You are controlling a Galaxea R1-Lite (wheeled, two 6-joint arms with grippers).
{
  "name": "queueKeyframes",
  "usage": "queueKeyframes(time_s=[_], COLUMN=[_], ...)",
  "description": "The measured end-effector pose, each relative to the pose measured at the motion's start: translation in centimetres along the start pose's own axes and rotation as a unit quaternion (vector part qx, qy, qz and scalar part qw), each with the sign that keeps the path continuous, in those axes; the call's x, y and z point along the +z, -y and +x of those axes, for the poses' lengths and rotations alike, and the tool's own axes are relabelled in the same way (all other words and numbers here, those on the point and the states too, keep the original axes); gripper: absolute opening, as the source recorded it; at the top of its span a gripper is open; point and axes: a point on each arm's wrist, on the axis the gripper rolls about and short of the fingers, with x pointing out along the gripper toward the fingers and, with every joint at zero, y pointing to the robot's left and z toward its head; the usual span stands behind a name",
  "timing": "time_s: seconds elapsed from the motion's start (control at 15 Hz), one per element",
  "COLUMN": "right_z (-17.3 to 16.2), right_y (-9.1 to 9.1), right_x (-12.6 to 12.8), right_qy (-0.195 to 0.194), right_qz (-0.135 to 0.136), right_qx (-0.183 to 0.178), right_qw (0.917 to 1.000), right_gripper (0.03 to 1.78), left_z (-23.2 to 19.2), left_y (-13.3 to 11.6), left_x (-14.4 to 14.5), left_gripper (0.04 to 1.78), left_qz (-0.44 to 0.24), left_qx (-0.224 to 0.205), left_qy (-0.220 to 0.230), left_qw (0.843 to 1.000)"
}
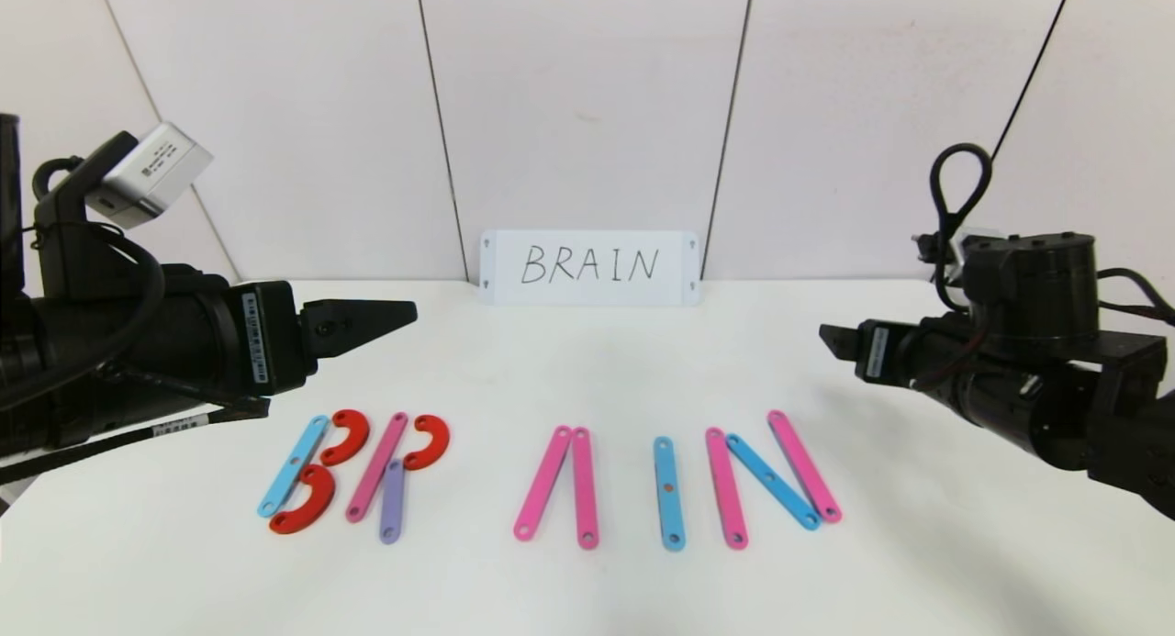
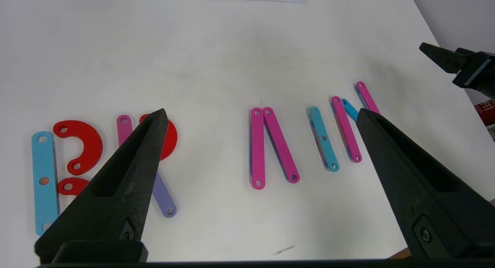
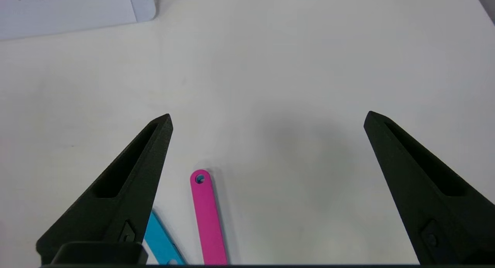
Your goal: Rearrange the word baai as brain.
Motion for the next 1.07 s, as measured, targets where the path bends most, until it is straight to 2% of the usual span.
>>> queueKeyframes(time_s=[0.33,0.53,0.73,0.93,1.07], right_z=[-4.8,-9.1,-13.3,-17.1,-19.1], right_y=[1.5,3.4,5.9,8.5,9.8], right_x=[2.3,3.9,5.2,5.8,5.8], right_qy=[0.044,0.081,0.125,0.165,0.178], right_qz=[0.008,-0.006,-0.035,-0.072,-0.072], right_qx=[0.009,-0.003,-0.043,-0.102,-0.138], right_qw=[0.9989,0.9967,0.9906,0.9784,0.9717], right_gripper=[1.73,1.73,1.73,1.73,1.73], left_z=[-0.1,-0.8,-2.5,-5.1,-7.6], left_y=[0.0,0.1,0.1,-0.2,-0.2], left_x=[0.1,0.3,0.6,0.9,1.2], left_gripper=[1.70,1.70,1.70,1.70,1.70], left_qz=[0.000,0.000,0.020,0.048,0.050], left_qx=[-0.001,0.000,0.012,0.077,0.105], left_qy=[0.003,0.014,0.038,0.070,0.082], left_qw=[1.000,1.000,0.999,0.993,0.990])
